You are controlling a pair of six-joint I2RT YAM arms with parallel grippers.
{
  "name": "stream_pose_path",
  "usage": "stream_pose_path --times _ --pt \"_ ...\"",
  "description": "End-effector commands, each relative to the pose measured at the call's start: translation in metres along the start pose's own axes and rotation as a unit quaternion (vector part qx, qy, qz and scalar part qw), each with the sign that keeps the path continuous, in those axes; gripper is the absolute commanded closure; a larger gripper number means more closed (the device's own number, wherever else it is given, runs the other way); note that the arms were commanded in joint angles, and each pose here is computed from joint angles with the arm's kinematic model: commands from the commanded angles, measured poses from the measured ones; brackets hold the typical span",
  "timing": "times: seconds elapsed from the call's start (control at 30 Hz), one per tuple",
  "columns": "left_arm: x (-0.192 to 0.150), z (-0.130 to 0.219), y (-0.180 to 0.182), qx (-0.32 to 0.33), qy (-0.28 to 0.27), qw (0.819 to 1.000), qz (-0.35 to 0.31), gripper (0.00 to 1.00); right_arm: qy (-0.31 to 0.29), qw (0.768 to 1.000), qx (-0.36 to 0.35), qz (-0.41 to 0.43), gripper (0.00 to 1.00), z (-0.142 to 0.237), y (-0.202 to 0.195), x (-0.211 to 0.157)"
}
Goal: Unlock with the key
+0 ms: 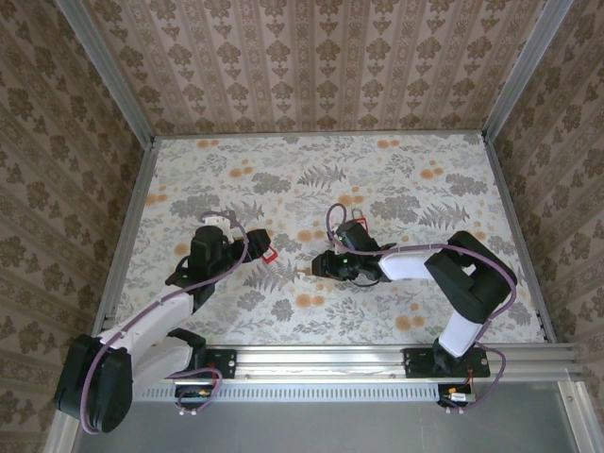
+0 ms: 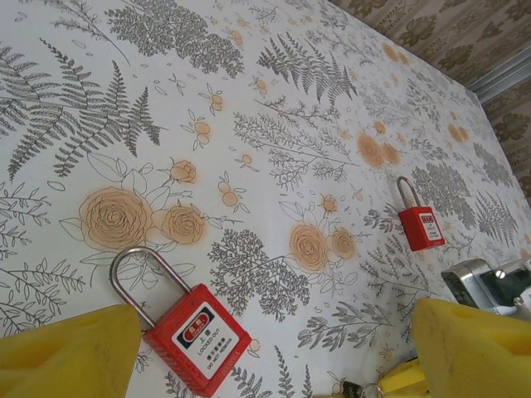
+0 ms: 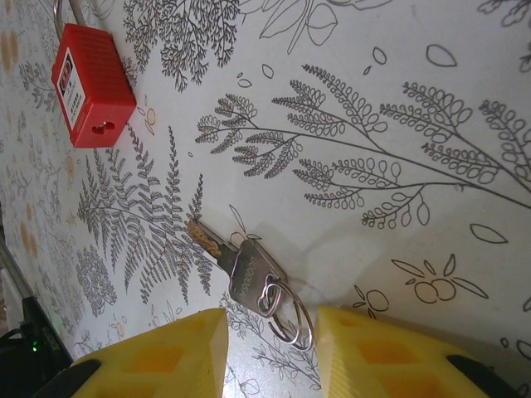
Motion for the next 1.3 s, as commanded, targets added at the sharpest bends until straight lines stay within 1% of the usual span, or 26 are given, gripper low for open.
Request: stream_pose_path --times 0.0,0.17,0.33,0.5,0.83,1.03,1.13,1.27 --pt "0.015 0.003 -0.015 -0.022 -0.018 0.999 -0.017 0.14 0.017 1.0 -0.004 -0.003 0.65 -0.008 -0.001 -0.004" --pt "0.018 -0.001 -0.016 -0.02 -0.021 0.999 -0.023 0.14 0.018 1.0 0.007 -0.004 0.66 -0.011 0.004 0.0" --pt "0.02 -0.006 -0.017 -0.016 -0.01 1.0 -0.022 0.14 0.014 1.0 0.022 -0.001 0.67 -0.009 0.008 0.001" --pt "0.024 -0.009 -0.018 -0.015 -0.01 1.0 -0.02 0.14 0.015 1.0 0.02 0.002 0.74 -0.009 0.007 0.0" --pt "0.028 -0.013 -0.023 -0.018 -0.002 1.0 -0.024 0.13 0.01 1.0 0.014 0.022 0.8 -0.003 0.011 0.004" --pt "0.027 -0.014 -0.023 -0.017 0.001 0.999 -0.033 0.13 0.012 0.999 0.017 0.037 0.87 0.002 0.018 0.006" --pt "0.028 -0.014 -0.023 -0.017 0.004 0.999 -0.038 0.13 0.01 0.999 0.022 0.043 0.93 0.005 0.023 0.008" --pt "0.024 -0.013 -0.02 -0.011 0.009 0.999 -0.037 0.13 0.009 0.998 0.034 0.046 0.96 0.008 0.031 0.009"
Point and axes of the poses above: each hand's point on the last joint's axis, 136 mm out from that joint toward the fingers, its own z axis back along the fingers, its own y axis along the line the jaws close on, x = y × z, the point moved 3 cm from there along z, back along the fingers, and after that the axes turned 1 degree about -z, right-handed, at the moved point
